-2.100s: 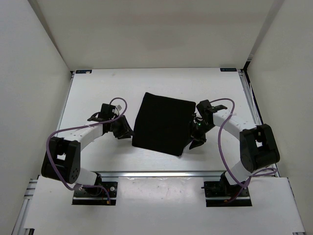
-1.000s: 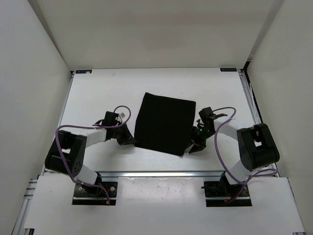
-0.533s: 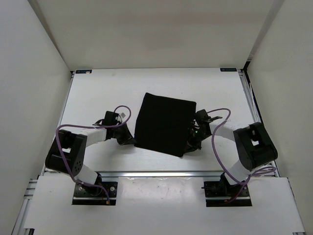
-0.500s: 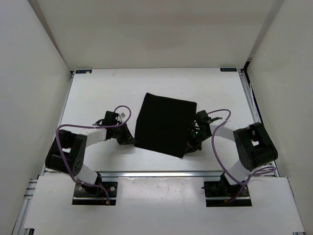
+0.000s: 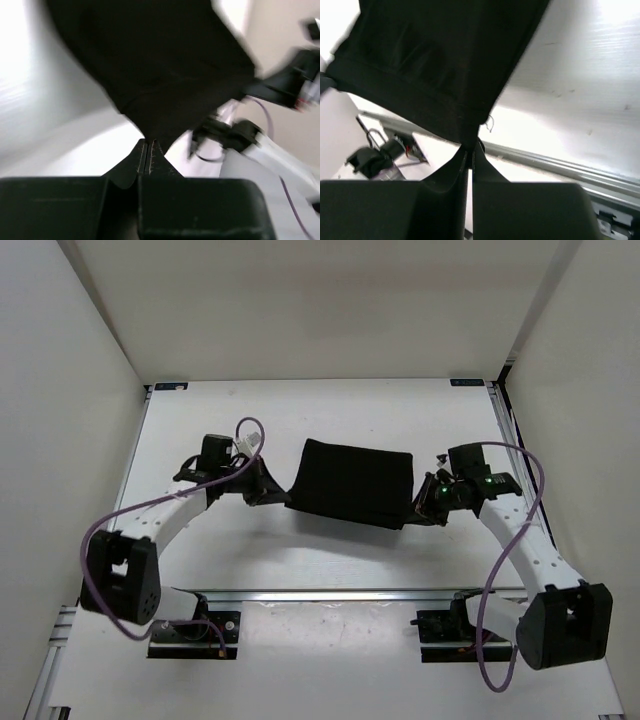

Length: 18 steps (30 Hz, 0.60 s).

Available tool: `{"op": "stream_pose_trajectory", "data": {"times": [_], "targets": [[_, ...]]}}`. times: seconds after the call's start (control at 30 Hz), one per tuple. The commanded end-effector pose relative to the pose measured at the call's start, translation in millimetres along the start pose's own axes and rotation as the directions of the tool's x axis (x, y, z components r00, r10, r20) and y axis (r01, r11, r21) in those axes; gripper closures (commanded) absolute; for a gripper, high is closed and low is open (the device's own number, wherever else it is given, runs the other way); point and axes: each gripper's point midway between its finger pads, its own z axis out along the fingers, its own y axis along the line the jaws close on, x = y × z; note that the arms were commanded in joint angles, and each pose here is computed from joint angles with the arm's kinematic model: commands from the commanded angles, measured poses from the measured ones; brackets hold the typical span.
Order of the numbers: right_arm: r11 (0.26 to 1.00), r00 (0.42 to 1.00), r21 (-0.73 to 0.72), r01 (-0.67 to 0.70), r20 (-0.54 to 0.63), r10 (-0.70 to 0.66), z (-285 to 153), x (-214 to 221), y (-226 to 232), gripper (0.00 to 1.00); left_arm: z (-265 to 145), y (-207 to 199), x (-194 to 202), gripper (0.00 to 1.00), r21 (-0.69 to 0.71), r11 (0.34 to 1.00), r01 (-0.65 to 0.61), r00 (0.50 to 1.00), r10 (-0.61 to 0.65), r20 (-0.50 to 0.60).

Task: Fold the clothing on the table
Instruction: Fold the skirt

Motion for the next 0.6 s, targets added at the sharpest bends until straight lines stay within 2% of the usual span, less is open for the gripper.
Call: {"op": "stream_pose_trajectory", "data": {"times": [0.0,0.13,0.23,0.3,0.37,0.47,0.53,0.57], "targets": [[0.995,0.992,-0.01,0.095,-0.08,-0.096,-26,26,11,1.0,-32,-61,11,1.0,0.188,0.973,-0.131,0.99,0.137,-0.017],[0.965,0.956,-0.059,0.256,-0.133,-0.262,-40,64,36,1.0,-60,-97,39,1.0,0.332,0.914,-0.235,0.966,0.258,-0.029],[0.947,0.935,-0.102,0.306,-0.154,-0.319,-51,87,46,1.0,-75,-109,56,1.0,0.399,0.857,-0.327,0.93,0.366,-0.024],[0.947,0.933,-0.165,0.275,-0.193,-0.305,-50,98,45,1.0,-80,-110,64,1.0,0.45,0.835,-0.318,0.928,0.371,-0.032],[0.963,0.945,-0.155,0.221,-0.209,-0.25,-43,95,33,1.0,-73,-99,62,1.0,0.444,0.86,-0.251,0.954,0.299,-0.039],[0.973,0.966,-0.183,0.14,-0.189,-0.175,-26,69,21,1.0,-54,-76,50,1.0,0.417,0.904,-0.092,0.991,0.122,-0.046],[0.977,0.985,-0.181,0.109,-0.109,-0.13,-17,31,13,1.0,-37,-66,34,1.0,0.416,0.909,-0.001,0.999,0.015,-0.032],[0.986,0.99,-0.155,0.066,-0.115,-0.085,-9,17,4,1.0,-30,-63,27,1.0,0.398,0.917,0.029,0.999,-0.02,-0.025]]}}
